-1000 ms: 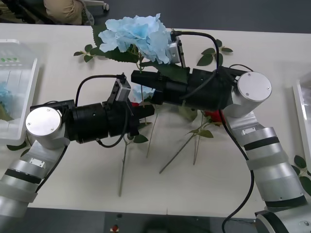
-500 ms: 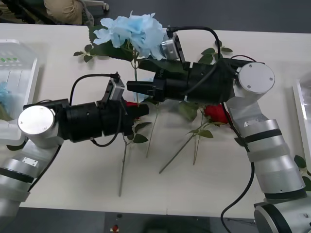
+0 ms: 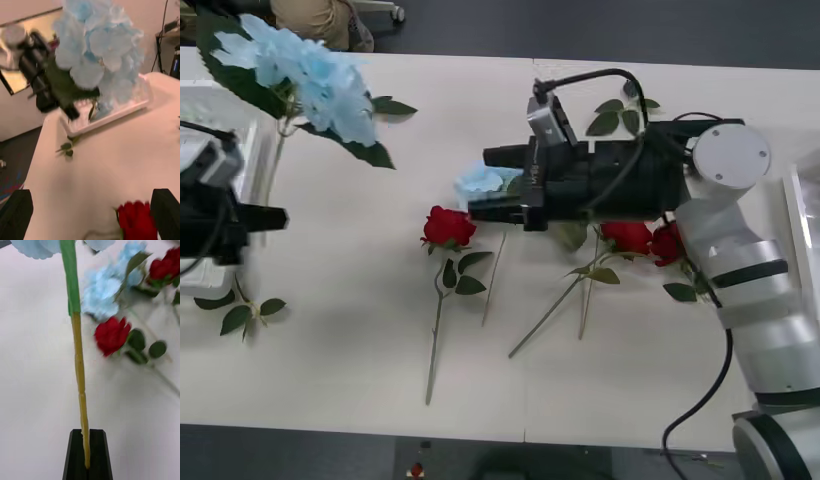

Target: Put the red flowers into the right box and the blue flowers into the left box

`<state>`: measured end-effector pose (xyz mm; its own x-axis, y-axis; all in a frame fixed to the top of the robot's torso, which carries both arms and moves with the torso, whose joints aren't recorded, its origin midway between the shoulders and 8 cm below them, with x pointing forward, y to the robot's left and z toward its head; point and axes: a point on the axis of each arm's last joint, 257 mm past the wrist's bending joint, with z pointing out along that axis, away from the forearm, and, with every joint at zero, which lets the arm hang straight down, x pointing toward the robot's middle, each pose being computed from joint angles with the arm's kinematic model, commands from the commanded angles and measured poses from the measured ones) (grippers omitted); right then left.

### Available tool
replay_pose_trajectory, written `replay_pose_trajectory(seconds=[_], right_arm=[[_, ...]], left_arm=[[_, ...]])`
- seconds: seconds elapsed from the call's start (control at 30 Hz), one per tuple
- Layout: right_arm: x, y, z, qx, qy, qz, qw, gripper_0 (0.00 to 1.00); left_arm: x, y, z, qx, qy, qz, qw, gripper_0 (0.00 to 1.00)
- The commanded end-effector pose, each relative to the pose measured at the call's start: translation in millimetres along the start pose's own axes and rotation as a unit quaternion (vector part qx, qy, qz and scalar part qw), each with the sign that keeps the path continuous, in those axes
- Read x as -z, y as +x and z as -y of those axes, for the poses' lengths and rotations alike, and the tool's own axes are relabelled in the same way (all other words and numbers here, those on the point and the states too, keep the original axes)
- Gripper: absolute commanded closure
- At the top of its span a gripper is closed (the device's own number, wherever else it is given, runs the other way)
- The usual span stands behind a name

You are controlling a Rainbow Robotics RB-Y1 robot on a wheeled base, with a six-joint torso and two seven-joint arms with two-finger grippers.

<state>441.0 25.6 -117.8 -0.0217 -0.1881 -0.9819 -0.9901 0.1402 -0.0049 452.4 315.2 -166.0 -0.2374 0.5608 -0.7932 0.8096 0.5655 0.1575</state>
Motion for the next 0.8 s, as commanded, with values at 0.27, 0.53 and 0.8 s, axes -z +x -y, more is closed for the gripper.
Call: replay_pose_trajectory(seconds=[0.27, 0.53, 0.8], right_arm=[[128.6, 81.7, -12.8, -0.196, -0.003, -0.211, 0.958, 0.08], [199.3, 127.7, -1.3, -0.231, 0.083, -0.325, 0.913, 0.08], [237.4, 167.4, 12.6, -0.278, 0.166, -0.368, 0.872, 0.08]], left_arm=[[139.8, 92.2, -148.2, -0.031, -0.191, -0.188, 0.963, 1.0], [188.0, 164.8, -196.2, -0.087, -0.277, -0.302, 0.908, 1.0], [184.4, 190.3, -214.8, -0.107, -0.323, -0.308, 0.888, 1.0]])
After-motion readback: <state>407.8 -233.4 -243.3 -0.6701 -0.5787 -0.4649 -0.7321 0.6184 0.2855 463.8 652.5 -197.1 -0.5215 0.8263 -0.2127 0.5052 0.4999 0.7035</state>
